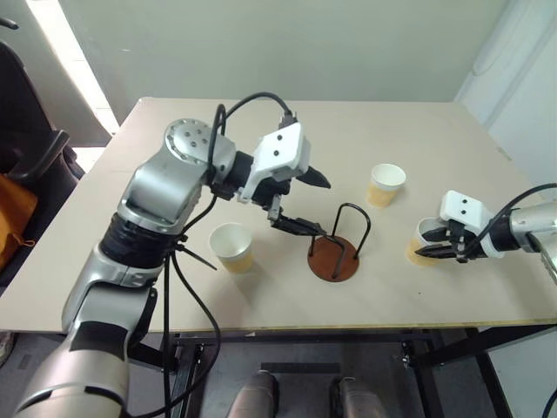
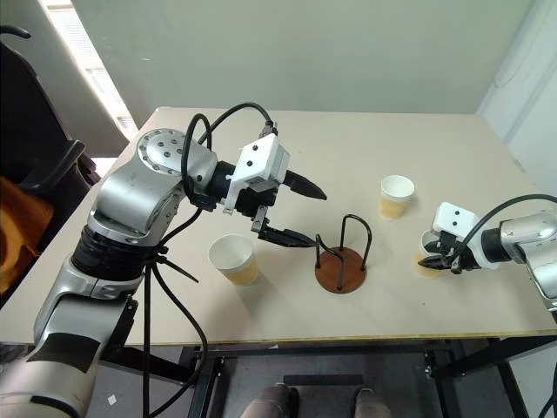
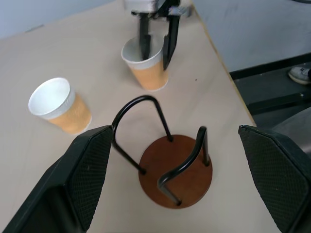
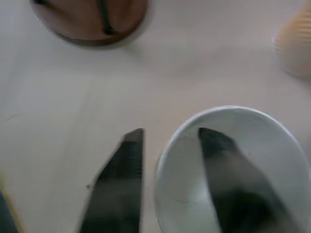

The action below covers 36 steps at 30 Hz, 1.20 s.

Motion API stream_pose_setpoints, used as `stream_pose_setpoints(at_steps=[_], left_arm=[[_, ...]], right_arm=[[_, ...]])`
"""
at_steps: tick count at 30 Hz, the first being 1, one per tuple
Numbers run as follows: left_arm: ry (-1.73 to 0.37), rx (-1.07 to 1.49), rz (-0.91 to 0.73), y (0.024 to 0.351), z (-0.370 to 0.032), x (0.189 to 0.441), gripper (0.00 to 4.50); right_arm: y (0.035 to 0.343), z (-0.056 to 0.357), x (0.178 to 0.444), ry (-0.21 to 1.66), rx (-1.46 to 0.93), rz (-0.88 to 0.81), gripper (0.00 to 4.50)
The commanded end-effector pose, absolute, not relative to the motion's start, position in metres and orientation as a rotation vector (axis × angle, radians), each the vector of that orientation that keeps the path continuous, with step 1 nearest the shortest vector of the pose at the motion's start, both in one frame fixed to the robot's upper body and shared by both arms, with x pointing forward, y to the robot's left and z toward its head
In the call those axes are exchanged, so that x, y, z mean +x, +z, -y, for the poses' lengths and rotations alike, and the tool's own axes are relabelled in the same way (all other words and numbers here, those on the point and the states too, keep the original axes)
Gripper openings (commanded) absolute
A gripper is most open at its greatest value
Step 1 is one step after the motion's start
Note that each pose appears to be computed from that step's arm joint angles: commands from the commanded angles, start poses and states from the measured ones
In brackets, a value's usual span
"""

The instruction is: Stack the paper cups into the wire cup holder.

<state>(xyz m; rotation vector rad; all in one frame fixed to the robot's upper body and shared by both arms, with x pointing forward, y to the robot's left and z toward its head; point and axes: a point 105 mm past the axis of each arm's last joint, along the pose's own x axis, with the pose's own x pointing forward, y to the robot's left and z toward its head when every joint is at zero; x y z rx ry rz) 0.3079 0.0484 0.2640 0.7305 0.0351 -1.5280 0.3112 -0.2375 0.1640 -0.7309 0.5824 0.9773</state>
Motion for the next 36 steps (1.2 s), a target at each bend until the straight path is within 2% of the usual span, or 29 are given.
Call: stream_pose_setpoints(at_steps=[1, 2, 3, 8, 11, 14, 17, 23, 35, 36], left_arm=[[-1.486, 0.752, 0.01, 0.276, -0.055, 0.31, 4.45], [-1.473, 0.75, 0.012, 0.278, -0.058, 0.311, 4.45], [-1.46, 0.749, 0.014, 0.279, -0.061, 0.313, 4.45], [-1.379, 0.743, 0.004, 0.282, -0.079, 0.323, 4.45], [-1.349, 0.747, -0.007, 0.282, -0.088, 0.325, 4.45], [-1.333, 0.753, -0.027, 0.279, -0.096, 0.324, 4.45], [-1.324, 0.741, -0.032, 0.28, -0.099, 0.323, 4.45], [-1.303, 0.741, -0.041, 0.278, -0.1, 0.321, 4.45], [-1.279, 0.732, -0.06, 0.276, -0.103, 0.323, 4.45], [-1.275, 0.733, -0.06, 0.276, -0.104, 0.323, 4.45]], right_arm=[[0.214, 0.225, 0.305, 1.033, -0.816, -0.455, 0.44], [0.228, 0.22, 0.303, 1.046, -0.831, -0.408, 0.11], [0.241, 0.216, 0.302, 1.059, -0.839, -0.368, 0.05], [0.305, 0.181, 0.293, 1.193, -0.855, -0.13, 0.05], [0.326, 0.149, 0.279, 1.358, -0.864, -0.024, 0.05], [0.324, 0.123, 0.27, 1.504, -0.888, 0.002, 0.05], [0.315, 0.108, 0.27, 1.57, -0.917, -0.004, 0.05], [0.291, 0.104, 0.282, 1.579, -0.974, -0.067, 0.05], [0.267, 0.104, 0.297, 1.556, -1.052, -0.132, 0.05], [0.265, 0.106, 0.297, 1.559, -1.061, -0.14, 0.42]])
